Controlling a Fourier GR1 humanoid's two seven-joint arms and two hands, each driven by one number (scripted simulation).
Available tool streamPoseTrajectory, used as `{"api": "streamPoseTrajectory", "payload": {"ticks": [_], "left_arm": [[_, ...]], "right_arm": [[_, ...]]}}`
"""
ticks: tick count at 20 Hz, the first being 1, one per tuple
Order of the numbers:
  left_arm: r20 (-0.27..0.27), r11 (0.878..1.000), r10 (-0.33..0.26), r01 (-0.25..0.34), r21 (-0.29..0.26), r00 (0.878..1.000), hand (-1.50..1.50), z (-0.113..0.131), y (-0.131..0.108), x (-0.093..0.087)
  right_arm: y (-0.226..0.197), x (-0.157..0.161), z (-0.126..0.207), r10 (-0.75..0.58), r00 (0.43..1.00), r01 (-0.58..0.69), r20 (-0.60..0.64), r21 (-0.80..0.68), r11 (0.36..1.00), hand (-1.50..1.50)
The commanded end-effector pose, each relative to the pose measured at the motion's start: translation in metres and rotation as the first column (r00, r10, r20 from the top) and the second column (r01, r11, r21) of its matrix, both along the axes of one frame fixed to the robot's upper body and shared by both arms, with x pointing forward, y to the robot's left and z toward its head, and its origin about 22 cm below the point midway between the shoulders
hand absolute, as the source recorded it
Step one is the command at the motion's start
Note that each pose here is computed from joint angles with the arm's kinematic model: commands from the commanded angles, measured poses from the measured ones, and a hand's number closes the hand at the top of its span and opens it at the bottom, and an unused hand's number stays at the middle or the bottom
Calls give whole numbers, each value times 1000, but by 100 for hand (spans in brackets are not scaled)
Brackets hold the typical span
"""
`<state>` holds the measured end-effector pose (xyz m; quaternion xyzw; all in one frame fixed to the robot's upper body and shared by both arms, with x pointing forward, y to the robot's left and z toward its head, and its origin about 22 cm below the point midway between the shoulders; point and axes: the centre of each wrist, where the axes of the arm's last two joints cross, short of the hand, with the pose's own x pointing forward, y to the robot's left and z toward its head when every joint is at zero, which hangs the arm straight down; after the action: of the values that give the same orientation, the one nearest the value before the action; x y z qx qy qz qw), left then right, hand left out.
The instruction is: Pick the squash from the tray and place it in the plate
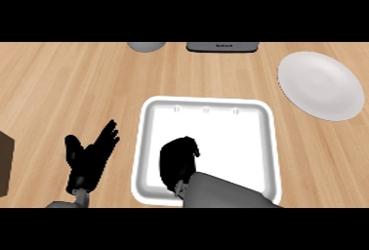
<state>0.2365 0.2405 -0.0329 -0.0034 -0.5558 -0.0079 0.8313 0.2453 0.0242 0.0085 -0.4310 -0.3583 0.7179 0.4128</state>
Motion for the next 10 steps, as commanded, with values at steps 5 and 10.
{"api": "streamPoseTrajectory", "payload": {"ticks": [5, 10], "left_arm": [[7, 1000, 6, -6, 9, 1000, 0, -1, 5, 4], [15, 1000, 12, -12, 5, 1000, 0, -3, -3, -1]], "right_arm": [[10, -19, 6, 68, 981, -79, 183, 55, 995, 150], [-37, 73, 53, -447, 870, 275, 210, 546, 791, 150]]}}
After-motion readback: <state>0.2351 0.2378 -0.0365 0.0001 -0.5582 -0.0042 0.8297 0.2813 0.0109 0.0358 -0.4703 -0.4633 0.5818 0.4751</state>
